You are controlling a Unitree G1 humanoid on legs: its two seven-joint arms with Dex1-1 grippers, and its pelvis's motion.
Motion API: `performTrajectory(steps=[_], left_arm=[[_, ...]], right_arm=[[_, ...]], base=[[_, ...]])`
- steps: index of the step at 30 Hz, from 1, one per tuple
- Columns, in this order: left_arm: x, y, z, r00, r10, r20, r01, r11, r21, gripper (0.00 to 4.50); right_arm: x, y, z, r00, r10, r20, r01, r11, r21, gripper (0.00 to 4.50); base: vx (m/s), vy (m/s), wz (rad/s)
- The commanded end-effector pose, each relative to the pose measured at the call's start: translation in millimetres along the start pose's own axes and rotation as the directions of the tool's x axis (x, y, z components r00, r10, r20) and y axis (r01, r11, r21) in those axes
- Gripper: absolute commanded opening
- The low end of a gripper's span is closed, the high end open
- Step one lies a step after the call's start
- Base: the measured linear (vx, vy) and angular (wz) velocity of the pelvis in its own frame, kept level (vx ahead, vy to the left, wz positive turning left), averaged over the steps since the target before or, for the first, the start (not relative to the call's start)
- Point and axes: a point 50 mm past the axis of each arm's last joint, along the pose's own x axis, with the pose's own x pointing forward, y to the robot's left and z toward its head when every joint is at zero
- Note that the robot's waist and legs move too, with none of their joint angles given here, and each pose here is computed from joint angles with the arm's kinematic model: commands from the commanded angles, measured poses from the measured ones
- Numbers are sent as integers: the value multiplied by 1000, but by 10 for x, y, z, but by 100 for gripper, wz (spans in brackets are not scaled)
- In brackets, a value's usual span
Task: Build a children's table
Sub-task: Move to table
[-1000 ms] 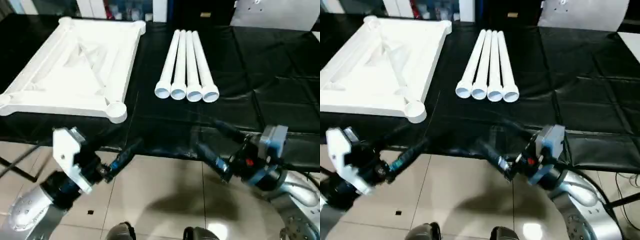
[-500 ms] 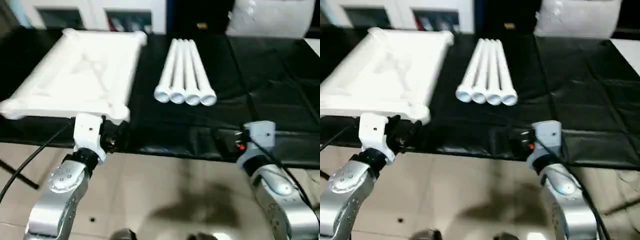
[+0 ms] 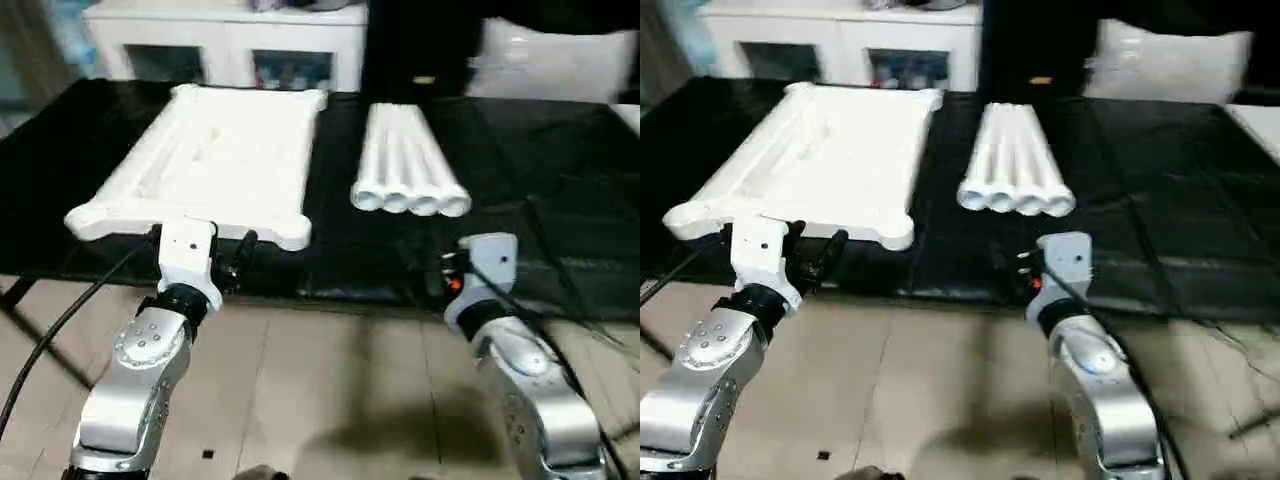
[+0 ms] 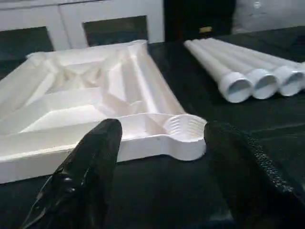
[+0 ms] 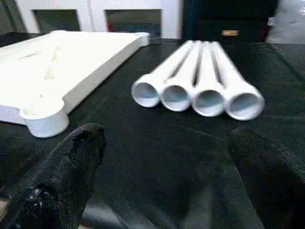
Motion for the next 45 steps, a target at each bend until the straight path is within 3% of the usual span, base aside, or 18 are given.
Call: performTrajectory(steps=[1, 4, 17, 30, 36, 40, 41, 45], left_arm=[[11, -9, -19, 1000, 2, -11, -2, 1000, 0, 320], [9, -7, -4, 1000, 0, -2, 0, 1000, -13, 320], [-2, 25, 57, 1000, 12, 13, -12, 999, -34, 320], [-51, 24, 47, 1000, 12, 4, -12, 999, -46, 320], [-54, 37, 62, 1000, 15, 8, -15, 999, -52, 320], [-44, 37, 69, 1000, 13, 11, -13, 999, -47, 320], [-38, 33, 77, 1000, 10, 13, -9, 999, -42, 320], [-21, 27, 87, 1000, 8, 17, -7, 999, -39, 320]], right_arm=[[27, -6, 12, 1000, -13, -16, 13, 1000, 23, 450], [32, 16, 22, 1000, -1, -11, 2, 998, 56, 450], [47, 97, 30, 998, 64, -5, -63, 998, 21, 450], [32, 129, 23, 995, 97, -1, -97, 995, 7, 450], [30, 204, 84, 983, 182, 38, -180, 982, -56, 450], [13, 253, 131, 968, 233, 90, -231, 972, -33, 450], [14, 255, 152, 965, 239, 110, -242, 970, 6, 450], [23, 196, 161, 973, 198, 120, -199, 980, -3, 450]], base=[[-98, -1, 10], [-81, -39, -1], [-81, -15, 5], [20, -33, -2], [132, 18, 23], [200, -9, 54], [54, -114, 35], [-8, -101, 4]])
